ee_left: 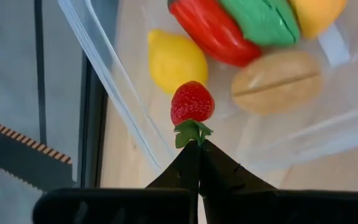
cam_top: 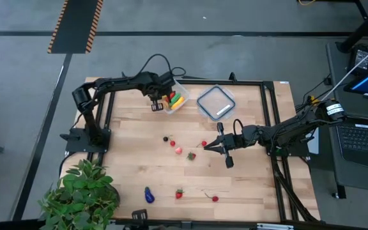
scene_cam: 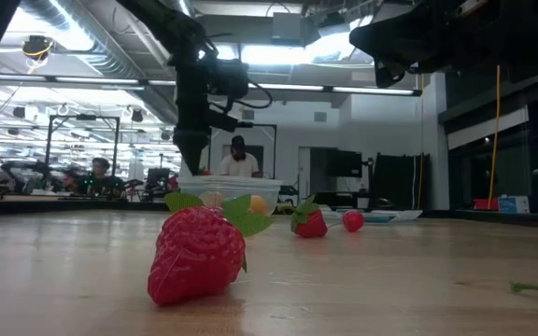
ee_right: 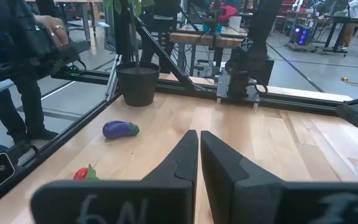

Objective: Pick and placing Produce into tupperware
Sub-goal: Put the left strawberry into the transparent container

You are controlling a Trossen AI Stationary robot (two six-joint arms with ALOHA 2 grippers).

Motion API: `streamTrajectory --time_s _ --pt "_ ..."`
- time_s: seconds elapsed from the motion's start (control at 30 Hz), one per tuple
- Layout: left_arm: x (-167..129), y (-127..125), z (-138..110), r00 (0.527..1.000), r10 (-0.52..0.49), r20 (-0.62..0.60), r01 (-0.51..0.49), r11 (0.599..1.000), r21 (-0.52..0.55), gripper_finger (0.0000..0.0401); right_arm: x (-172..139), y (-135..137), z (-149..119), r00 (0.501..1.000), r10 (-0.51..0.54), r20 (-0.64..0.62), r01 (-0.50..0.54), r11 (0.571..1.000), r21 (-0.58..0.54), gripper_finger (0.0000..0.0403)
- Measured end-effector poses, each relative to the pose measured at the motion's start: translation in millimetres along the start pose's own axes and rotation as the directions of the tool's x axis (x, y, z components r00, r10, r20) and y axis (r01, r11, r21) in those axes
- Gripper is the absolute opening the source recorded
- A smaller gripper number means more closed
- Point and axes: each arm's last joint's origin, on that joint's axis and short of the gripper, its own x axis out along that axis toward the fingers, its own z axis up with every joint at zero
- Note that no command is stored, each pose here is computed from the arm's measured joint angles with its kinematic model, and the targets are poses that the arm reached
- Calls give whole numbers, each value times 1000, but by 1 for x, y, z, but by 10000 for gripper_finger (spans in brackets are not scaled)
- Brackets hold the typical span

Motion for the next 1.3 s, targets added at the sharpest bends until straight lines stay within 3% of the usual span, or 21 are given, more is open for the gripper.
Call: streamTrajectory --time_s 0.7,0.97,1.3 --pt "6 1 2 999 -36 6 35 999 20 0 0 0 0 1000 0 0 0 1000 0 23" --pt "28 -5 4 996 -52 -71 55 998 42 0 0 0 0 1000 0 1 0 1000 0 23" --pt "30 -4 3 995 -31 -93 36 998 58 0 0 0 0 1000 -1 1 1 1000 0 23"
